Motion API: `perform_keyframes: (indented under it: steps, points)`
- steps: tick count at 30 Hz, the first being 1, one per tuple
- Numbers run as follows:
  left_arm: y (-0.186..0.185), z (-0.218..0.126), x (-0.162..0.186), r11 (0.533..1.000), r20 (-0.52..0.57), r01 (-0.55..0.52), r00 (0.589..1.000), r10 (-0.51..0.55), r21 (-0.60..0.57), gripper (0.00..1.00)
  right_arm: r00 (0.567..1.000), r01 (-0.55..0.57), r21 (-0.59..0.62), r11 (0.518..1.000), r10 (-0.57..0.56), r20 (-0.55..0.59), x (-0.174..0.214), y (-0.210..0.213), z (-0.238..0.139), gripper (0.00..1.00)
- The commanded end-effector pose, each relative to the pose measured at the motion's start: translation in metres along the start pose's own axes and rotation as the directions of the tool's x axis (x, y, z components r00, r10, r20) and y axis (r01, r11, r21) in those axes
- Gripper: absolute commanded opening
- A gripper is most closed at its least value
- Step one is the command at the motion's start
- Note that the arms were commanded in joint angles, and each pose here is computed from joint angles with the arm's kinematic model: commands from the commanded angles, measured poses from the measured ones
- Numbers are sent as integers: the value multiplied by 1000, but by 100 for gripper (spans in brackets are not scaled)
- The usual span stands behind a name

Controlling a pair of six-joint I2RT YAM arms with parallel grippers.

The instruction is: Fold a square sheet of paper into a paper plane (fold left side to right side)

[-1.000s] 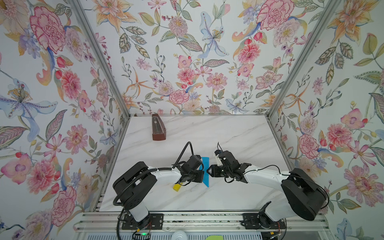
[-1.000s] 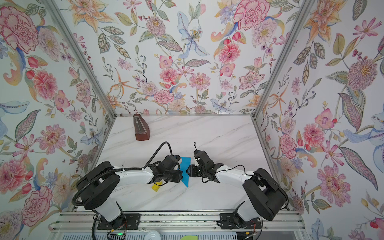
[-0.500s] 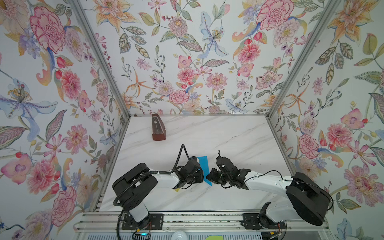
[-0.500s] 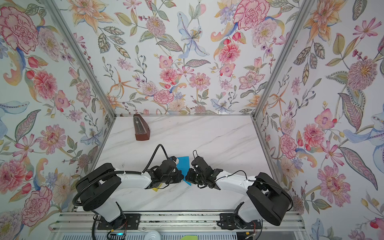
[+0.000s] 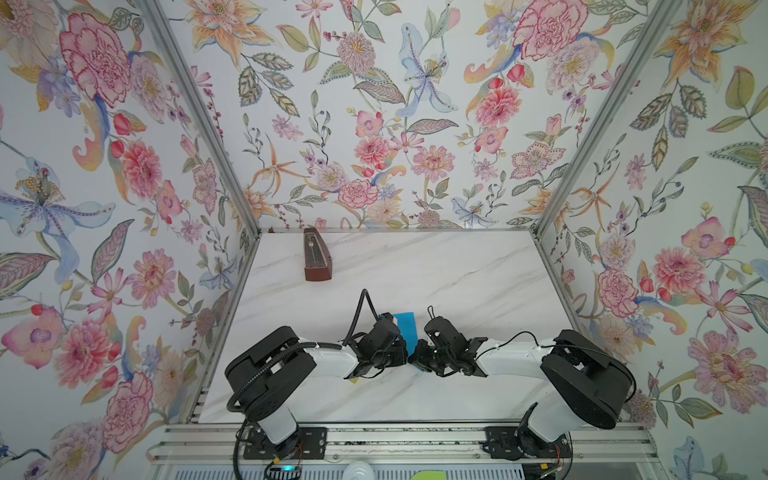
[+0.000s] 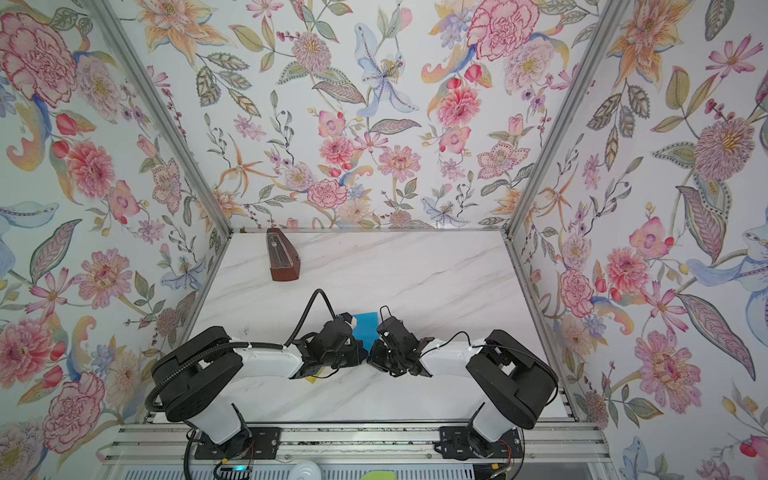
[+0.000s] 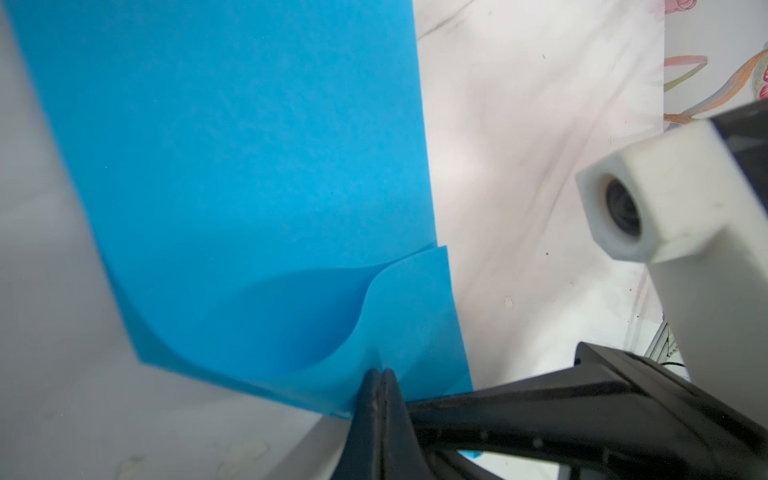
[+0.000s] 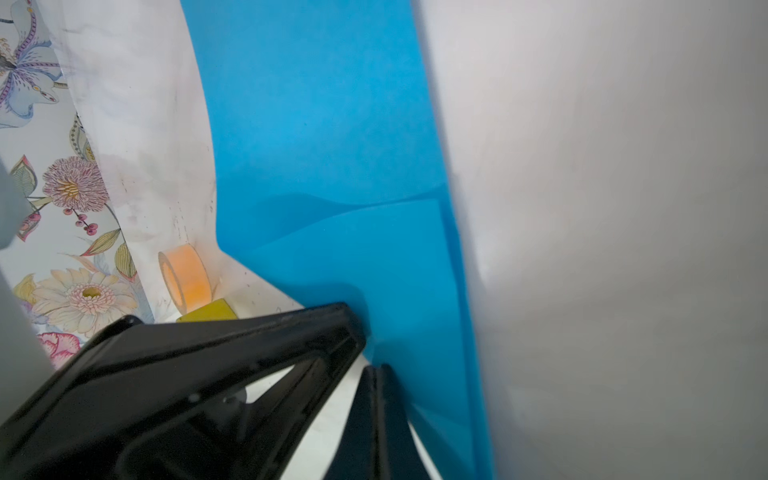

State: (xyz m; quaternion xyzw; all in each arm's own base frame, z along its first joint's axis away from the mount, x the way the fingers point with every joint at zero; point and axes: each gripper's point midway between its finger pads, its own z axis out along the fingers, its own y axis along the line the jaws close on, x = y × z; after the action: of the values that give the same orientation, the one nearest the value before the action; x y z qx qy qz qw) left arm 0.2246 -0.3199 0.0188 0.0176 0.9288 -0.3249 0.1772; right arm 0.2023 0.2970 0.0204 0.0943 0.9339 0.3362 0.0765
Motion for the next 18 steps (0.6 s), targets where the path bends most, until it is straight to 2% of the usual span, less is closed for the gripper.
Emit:
perform_keyframes:
  steps: [1, 10, 18]
  points:
    - [26, 3, 21, 996, -55, 13, 998, -18, -85, 0, 1000, -9, 7, 1000, 9, 16, -3, 2, 1, 0]
    - [27, 3, 22, 996, -57, 12, 998, -17, -87, 0, 1000, -18, 57, 998, 17, 20, 0, -13, -1, 0]
    - [29, 4, 22, 995, -54, 11, 998, -16, -99, 0, 998, -52, 119, 992, 50, 23, 10, -43, -8, 0]
